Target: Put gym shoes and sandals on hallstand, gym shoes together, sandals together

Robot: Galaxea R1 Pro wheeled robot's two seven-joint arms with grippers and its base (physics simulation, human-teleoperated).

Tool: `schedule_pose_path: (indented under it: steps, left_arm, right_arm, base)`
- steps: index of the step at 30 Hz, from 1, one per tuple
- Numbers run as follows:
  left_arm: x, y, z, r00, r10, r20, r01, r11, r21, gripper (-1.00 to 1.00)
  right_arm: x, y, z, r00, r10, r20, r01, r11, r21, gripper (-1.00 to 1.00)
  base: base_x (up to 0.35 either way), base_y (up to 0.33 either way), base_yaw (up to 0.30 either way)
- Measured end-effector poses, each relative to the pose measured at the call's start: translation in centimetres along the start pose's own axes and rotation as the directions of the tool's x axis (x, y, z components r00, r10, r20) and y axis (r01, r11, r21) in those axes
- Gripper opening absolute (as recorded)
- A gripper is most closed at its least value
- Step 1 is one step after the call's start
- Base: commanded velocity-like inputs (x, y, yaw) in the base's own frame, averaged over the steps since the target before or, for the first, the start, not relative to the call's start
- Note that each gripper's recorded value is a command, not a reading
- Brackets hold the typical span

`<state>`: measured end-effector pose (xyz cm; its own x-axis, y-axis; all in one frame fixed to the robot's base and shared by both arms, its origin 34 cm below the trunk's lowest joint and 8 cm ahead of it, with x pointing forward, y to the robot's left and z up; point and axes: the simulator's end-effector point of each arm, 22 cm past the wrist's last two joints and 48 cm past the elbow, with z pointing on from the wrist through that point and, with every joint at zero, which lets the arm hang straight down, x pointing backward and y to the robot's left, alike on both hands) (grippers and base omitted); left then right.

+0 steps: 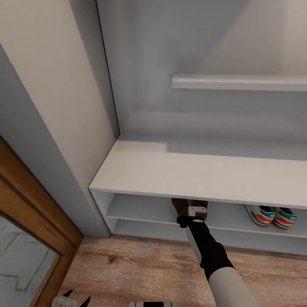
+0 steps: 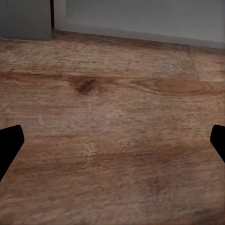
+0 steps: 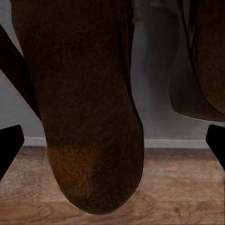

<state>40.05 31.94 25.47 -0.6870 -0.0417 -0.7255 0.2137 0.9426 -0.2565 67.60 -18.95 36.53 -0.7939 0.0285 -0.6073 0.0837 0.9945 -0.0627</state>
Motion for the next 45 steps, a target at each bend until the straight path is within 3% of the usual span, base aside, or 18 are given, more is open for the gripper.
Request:
schedule_pose_path:
  steps: [23,45]
  left_arm:
    - [-0.04,0.11,-0.04,1.0,0.0,0.001,0.0,1.0,-0.002,1.0]
    - [0.0,0.15,-0.03,1.0,0.0,0.0,0.0,1.0,-0.004,1.0]
  right_arm:
    - [-0.05,0.02,-0.02,1.0,0.0,0.001,0.0,1.0,0.0,1.0]
    - [0.34,0.07,0.11,1.0,-0.003,-0.007,0.003,1.0,-0.001,1.0]
  base:
    - [0.0,-0.007,0.0]
    - [-0.176,-0.213,0.0]
